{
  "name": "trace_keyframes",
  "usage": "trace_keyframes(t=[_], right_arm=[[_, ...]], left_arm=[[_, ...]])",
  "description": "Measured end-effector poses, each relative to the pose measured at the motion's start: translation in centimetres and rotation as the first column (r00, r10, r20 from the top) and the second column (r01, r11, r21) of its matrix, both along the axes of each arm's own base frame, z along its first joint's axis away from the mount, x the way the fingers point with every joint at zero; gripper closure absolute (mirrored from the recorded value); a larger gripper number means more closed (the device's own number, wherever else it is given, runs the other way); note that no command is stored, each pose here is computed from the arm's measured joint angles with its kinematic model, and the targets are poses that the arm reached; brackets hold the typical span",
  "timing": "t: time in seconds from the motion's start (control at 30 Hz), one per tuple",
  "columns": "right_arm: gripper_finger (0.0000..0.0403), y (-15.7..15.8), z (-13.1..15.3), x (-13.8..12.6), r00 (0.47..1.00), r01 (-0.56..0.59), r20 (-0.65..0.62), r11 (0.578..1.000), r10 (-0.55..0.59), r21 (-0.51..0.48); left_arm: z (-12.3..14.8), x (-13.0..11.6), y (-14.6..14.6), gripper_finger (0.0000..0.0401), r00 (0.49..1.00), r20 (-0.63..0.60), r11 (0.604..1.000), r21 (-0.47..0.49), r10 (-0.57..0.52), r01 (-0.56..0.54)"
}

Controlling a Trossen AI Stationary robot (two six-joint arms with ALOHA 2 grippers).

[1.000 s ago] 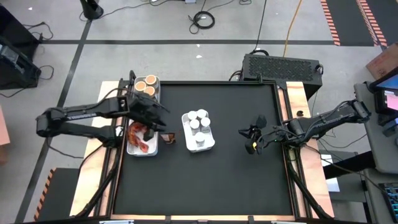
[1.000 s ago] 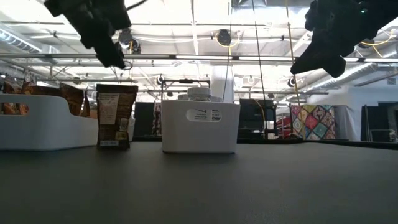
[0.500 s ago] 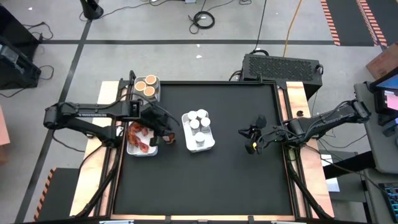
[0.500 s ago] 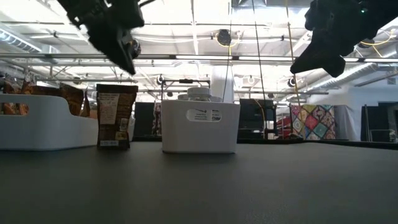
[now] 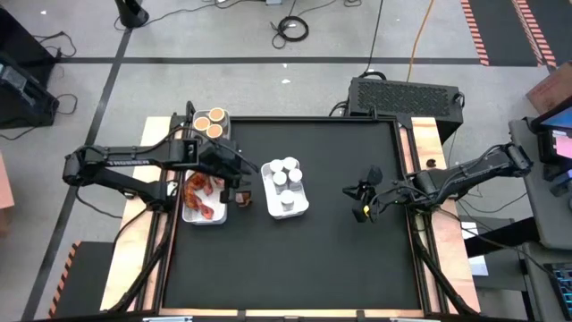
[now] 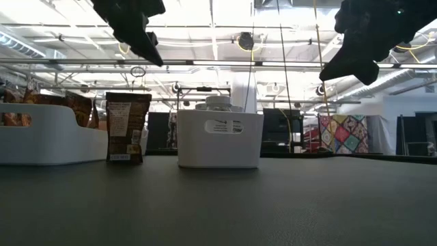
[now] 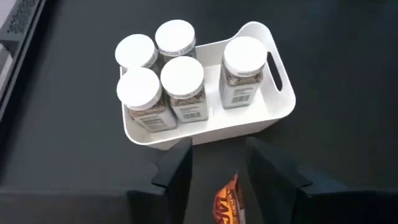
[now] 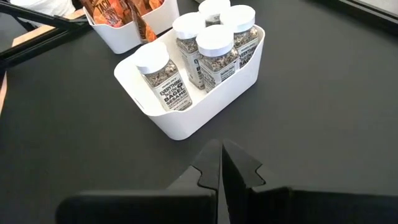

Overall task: Sort spices by type
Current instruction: Put the orange seasoning pack into the left white bin

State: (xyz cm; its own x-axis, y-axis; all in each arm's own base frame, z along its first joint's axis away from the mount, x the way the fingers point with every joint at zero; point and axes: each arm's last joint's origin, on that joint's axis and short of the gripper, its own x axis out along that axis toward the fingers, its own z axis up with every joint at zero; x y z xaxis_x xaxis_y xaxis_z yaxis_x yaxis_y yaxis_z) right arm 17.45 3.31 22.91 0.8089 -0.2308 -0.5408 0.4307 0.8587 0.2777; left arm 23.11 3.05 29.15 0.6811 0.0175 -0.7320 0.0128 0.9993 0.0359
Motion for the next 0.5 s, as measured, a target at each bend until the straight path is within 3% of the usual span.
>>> trace_keyframes(t=[0.27, 0.5], right_arm=[[0.0403, 0.00, 0.00, 0.00, 1.000, -0.001, 0.000, 1.000, 0.001, 0.000], [0.0403, 0.00, 0.00, 0.00, 1.000, 0.000, 0.000, 1.000, 0.000, 0.000]], left_arm=[[-0.04, -0.04, 0.01, 0.0157, 1.000, -0.006, 1.000, -0.015, 0.020, -0.020], [-0.65, -0.77, -0.35, 0.0143, 0.995, -0.101, 0.998, -0.066, -0.016, 0.010]])
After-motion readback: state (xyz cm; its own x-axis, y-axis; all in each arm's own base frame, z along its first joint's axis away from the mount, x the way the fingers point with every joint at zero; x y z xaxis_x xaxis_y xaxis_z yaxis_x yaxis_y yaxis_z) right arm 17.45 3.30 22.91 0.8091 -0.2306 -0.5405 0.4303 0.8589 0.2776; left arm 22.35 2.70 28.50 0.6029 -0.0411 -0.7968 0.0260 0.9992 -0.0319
